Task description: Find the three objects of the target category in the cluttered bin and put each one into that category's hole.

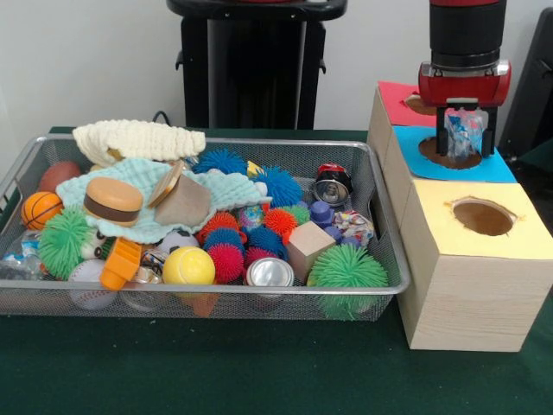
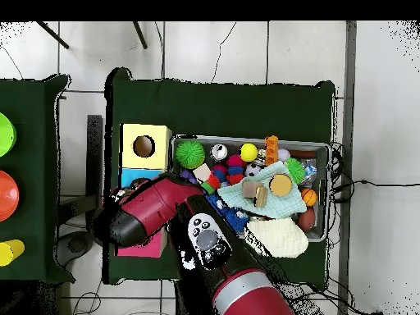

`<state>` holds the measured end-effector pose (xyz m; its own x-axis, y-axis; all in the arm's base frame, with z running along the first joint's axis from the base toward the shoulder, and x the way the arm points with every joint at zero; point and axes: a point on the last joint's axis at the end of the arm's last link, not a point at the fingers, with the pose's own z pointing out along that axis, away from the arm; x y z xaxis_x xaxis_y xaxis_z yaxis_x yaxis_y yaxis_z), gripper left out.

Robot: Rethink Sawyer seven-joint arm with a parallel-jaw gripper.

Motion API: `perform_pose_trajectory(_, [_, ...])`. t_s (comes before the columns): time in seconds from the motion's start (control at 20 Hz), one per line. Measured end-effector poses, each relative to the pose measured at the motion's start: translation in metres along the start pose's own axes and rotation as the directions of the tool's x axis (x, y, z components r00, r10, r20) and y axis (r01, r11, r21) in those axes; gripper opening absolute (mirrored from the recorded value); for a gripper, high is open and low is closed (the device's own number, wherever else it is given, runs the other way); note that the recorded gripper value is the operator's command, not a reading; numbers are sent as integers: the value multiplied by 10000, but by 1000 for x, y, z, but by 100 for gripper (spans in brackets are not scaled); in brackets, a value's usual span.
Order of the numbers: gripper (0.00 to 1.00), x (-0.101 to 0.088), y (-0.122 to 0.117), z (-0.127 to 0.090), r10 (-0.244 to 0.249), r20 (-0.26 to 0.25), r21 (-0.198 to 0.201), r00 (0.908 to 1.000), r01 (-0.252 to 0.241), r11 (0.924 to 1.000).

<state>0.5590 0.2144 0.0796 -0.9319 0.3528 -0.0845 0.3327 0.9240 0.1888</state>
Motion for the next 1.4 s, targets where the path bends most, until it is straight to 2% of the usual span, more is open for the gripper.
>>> perform_pose_trajectory(1.05, [100, 3, -2, -5, 89, 28, -89, 10000, -89, 9999])
perform_pose_trajectory(1.2, [100, 8, 1, -12, 229, -47, -93, 9997, -230, 9997])
perform_pose_trajectory(1.4, [100, 24, 7, -22, 313, -298, 6, 9991, -313, 9995])
